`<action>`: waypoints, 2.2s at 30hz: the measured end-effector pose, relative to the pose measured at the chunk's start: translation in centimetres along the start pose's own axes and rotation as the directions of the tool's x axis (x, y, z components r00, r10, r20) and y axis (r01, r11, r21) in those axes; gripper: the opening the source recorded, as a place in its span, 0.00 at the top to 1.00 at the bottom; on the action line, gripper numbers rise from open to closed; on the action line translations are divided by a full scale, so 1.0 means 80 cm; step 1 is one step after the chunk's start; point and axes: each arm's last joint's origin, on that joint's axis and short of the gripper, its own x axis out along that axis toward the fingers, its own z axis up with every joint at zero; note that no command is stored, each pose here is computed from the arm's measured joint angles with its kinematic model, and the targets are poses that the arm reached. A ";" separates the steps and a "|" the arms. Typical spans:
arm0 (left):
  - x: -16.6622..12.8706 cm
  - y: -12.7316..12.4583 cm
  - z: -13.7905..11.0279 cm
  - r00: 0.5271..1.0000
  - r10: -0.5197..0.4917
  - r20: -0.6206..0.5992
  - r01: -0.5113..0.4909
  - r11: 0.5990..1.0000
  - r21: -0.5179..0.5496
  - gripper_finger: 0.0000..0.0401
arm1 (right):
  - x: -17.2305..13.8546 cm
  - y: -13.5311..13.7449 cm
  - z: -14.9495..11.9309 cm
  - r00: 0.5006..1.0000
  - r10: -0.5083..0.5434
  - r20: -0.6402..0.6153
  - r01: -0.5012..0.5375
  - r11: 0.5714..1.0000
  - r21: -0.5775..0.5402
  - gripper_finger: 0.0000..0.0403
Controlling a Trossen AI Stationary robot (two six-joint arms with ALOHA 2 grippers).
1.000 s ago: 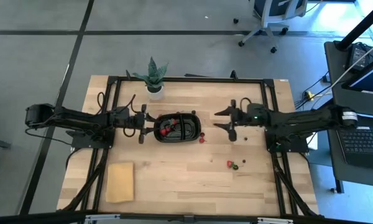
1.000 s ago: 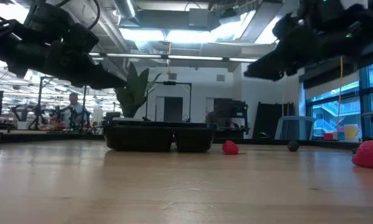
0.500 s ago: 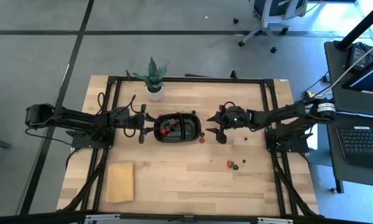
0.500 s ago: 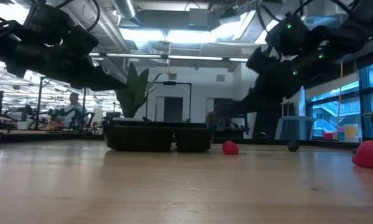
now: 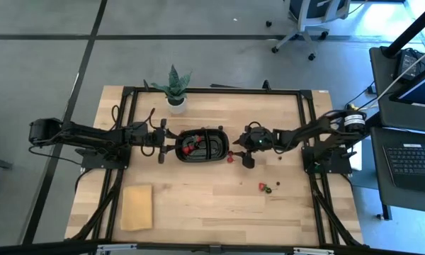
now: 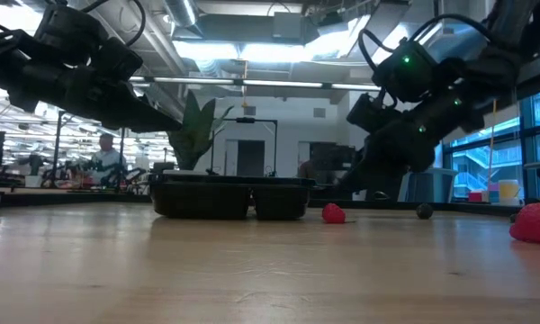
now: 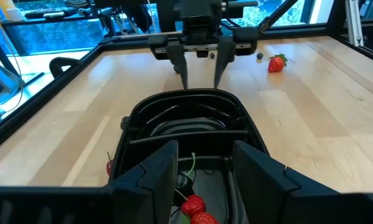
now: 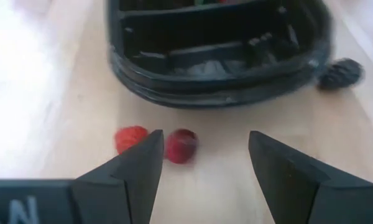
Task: Pick and placing Produce into tupperware
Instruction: Put the bottom red cherry into the black bin
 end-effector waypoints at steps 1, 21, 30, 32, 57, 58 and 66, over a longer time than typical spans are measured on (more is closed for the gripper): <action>0.000 0.000 0.000 1.000 0.000 0.000 0.000 1.000 0.000 0.63 | 0.002 0.002 -0.001 1.000 0.004 0.006 -0.004 1.000 -0.006 0.41; 0.000 0.000 -0.001 1.000 -0.001 -0.008 0.001 1.000 -0.001 0.63 | 0.025 0.005 -0.015 1.000 -0.002 0.025 0.002 1.000 -0.008 0.41; 0.000 0.000 -0.002 1.000 -0.002 -0.015 0.002 1.000 -0.001 0.63 | 0.043 0.005 -0.017 1.000 -0.003 -0.006 0.003 1.000 -0.007 0.41; 0.000 0.000 -0.002 1.000 -0.002 -0.018 0.002 1.000 -0.002 0.63 | 0.049 0.004 -0.014 1.000 -0.004 -0.010 0.004 1.000 -0.008 0.41; 0.000 -0.001 -0.007 0.998 -0.007 -0.058 0.006 1.000 -0.015 0.63 | 0.057 0.004 -0.015 0.997 -0.004 -0.073 0.003 1.000 -0.006 0.82; 0.000 -0.001 -0.007 0.998 -0.007 -0.058 0.006 1.000 -0.015 0.63 | 0.056 0.004 -0.015 0.998 -0.003 -0.071 0.003 1.000 -0.006 0.83; 0.000 -0.001 -0.007 0.998 -0.007 -0.059 0.006 1.000 -0.016 0.63 | 0.041 0.005 -0.005 0.996 0.007 -0.092 -0.007 1.000 -0.005 0.84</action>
